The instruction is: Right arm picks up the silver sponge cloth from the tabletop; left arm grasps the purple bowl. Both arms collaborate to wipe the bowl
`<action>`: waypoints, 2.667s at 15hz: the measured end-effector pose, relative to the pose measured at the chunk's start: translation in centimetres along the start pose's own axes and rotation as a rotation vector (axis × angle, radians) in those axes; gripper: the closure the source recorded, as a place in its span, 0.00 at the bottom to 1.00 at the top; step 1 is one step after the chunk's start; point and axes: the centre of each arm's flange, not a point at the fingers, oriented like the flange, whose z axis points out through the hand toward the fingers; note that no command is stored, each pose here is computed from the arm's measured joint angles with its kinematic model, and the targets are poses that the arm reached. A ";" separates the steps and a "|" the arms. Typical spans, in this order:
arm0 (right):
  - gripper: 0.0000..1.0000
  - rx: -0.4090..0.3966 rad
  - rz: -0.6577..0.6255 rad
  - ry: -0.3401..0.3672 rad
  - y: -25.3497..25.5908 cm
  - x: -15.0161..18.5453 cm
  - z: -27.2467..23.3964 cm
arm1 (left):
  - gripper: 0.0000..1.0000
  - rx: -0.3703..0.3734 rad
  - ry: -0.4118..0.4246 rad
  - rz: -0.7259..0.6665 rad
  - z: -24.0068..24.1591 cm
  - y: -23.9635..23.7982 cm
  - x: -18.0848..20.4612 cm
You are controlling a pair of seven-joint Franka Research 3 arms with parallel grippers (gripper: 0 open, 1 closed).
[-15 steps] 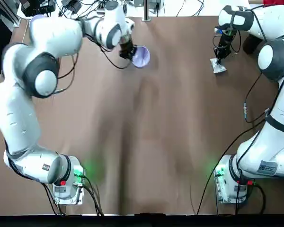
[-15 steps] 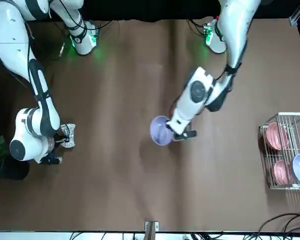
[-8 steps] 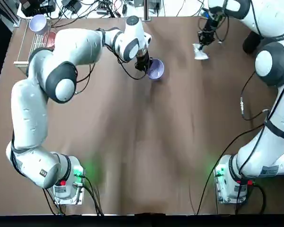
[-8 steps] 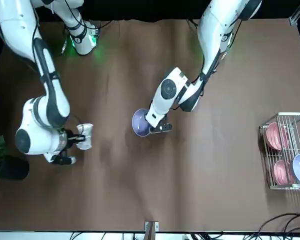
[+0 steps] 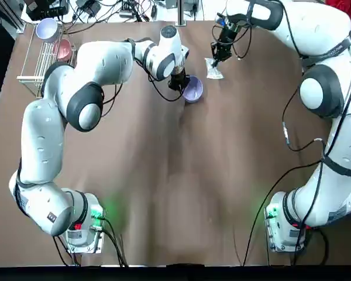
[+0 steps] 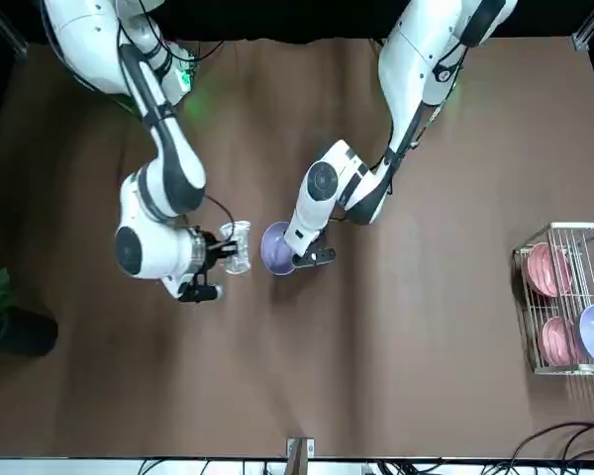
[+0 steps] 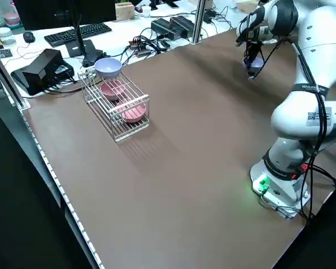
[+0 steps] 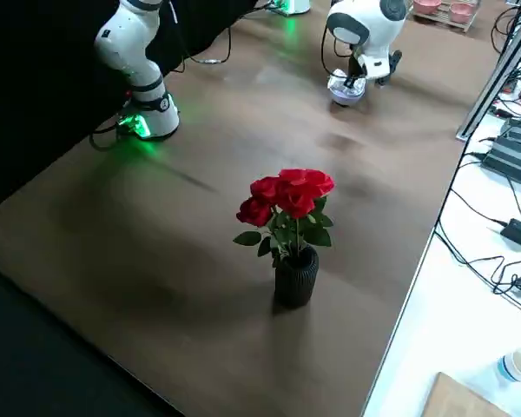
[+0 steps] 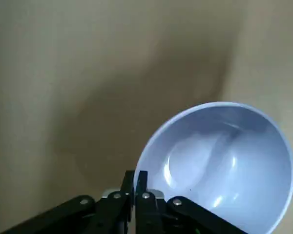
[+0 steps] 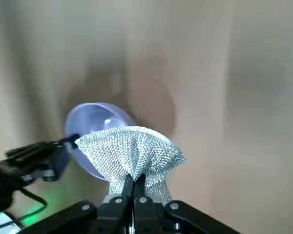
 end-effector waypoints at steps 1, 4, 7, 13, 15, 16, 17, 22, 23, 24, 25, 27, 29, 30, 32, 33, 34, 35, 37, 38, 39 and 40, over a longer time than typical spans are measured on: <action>0.98 0.008 -0.004 0.006 -0.9 -0.2 0.6 | 0.96 0.002 -0.002 0.000 0.2 0.0 -0.1; 0.98 -0.005 0.040 -0.005 -2.9 -0.7 6.0 | 0.96 0.004 -0.004 0.001 0.5 0.2 -0.3; 0.98 -0.012 0.043 0.008 -3.7 -0.6 9.3 | 0.96 0.011 -0.001 0.000 0.8 0.1 -0.3; 0.98 -0.021 0.073 0.016 -4.5 -0.9 15.3 | 0.96 0.021 0.012 0.005 1.0 0.4 -0.5; 0.98 -0.023 0.081 0.014 -4.2 -0.8 16.3 | 0.96 0.023 0.012 0.004 1.1 0.3 -0.4; 0.98 -0.021 0.085 0.018 -4.0 -0.7 16.5 | 0.96 0.023 0.012 0.004 1.1 0.3 -0.4; 0.98 -0.020 0.088 0.025 -3.9 -0.6 16.6 | 0.96 0.023 0.012 0.004 1.1 0.3 -0.4; 0.98 0.047 0.136 0.054 -4.2 -0.1 16.4 | 0.96 0.023 0.016 0.002 1.0 0.2 -0.2; 0.98 0.054 0.136 0.070 -4.4 0.1 16.2 | 0.96 0.022 0.017 0.002 1.0 0.3 -0.2; 0.98 0.059 0.136 0.083 -4.5 0.2 16.0 | 0.96 0.022 0.017 0.002 0.9 0.3 -0.1; 0.98 0.061 0.135 0.090 -4.6 0.3 15.9 | 0.96 0.021 0.018 0.002 0.9 0.3 -0.1; 0.98 0.065 0.134 0.100 -4.7 0.5 15.5 | 0.96 0.020 0.020 0.000 0.9 0.2 0.0; 0.98 0.066 0.135 0.106 -4.5 0.7 15.2 | 0.96 0.019 0.022 -0.001 0.9 0.2 0.1; 0.98 0.065 0.138 0.108 -4.3 0.8 15.1 | 0.96 0.018 0.023 -0.001 0.8 0.2 0.2; 0.98 0.061 0.146 0.107 -3.7 1.1 14.8 | 0.96 0.017 0.024 -0.001 0.9 0.2 0.2; 0.98 0.056 0.151 0.094 -3.4 1.2 14.8 | 0.96 0.017 0.024 -0.001 0.9 0.3 0.2; 0.98 0.049 0.155 0.065 -3.0 1.1 14.9 | 0.96 0.017 0.023 0.000 0.9 0.3 0.1; 0.98 0.038 0.159 0.027 -2.6 0.9 15.0 | 0.96 0.016 0.022 0.001 0.9 0.4 0.0; 0.98 0.016 0.168 -0.044 -1.8 0.5 15.1 | 0.96 0.016 0.020 0.004 0.9 0.5 -0.2; 0.98 0.011 0.169 -0.069 -1.7 0.4 15.1 | 0.96 0.015 0.018 0.007 1.0 0.6 -0.4; 0.98 0.006 0.179 -0.096 -1.7 0.2 15.0 | 0.96 0.015 0.017 0.009 1.0 0.7 -0.5; 0.98 0.002 0.192 -0.121 -1.8 0.0 14.9 | 0.96 0.015 0.016 0.011 1.0 0.8 -0.7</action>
